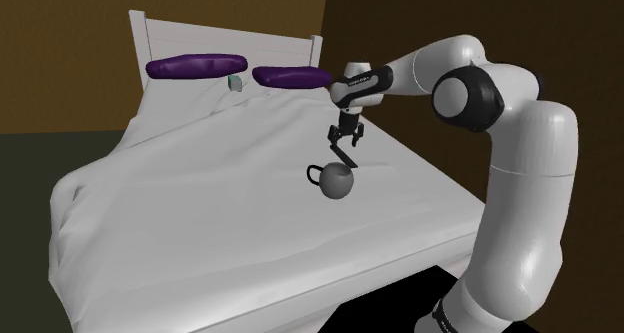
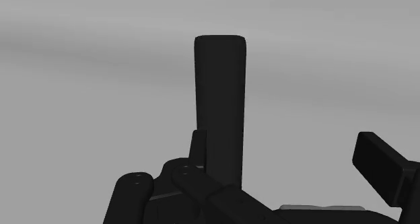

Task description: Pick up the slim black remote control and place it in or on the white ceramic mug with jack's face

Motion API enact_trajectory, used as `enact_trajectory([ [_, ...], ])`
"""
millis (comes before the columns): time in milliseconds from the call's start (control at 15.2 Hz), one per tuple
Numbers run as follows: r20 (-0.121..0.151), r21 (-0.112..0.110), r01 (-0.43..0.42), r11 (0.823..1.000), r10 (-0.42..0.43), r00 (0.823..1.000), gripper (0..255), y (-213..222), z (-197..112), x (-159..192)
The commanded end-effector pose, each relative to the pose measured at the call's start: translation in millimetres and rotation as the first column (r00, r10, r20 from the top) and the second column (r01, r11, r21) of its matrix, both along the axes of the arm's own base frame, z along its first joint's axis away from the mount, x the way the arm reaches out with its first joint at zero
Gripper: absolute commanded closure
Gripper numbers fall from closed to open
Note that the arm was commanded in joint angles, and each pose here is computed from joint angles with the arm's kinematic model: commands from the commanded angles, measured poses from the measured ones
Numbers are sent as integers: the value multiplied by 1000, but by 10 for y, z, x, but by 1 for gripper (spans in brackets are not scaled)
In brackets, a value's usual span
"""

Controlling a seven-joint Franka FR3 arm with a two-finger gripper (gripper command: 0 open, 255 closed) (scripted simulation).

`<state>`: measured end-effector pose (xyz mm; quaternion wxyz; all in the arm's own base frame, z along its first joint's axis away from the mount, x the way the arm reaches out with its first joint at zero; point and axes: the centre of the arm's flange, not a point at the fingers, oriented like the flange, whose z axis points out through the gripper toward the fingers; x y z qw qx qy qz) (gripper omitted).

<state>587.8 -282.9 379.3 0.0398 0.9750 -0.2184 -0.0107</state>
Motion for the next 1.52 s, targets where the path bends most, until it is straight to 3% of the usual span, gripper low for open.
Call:
enact_trajectory([
  [0, 5, -2, 19, 1000, -19, 1000, 0, -196, -77, 133],
  [264, 13, -5, 54, 999, -54, 998, 0, -567, -248, 385],
  [792, 13, -5, 54, 999, -54, 998, 0, -597, -646, 373],
  [1254, 13, -5, 54, 999, -54, 998, 0, -597, -646, 373],
  [1320, 13, -5, 54, 999, -54, 998, 255, -597, -646, 373],
  [1452, 13, -5, 54, 999, -54, 998, 255, -597, -646, 373],
])
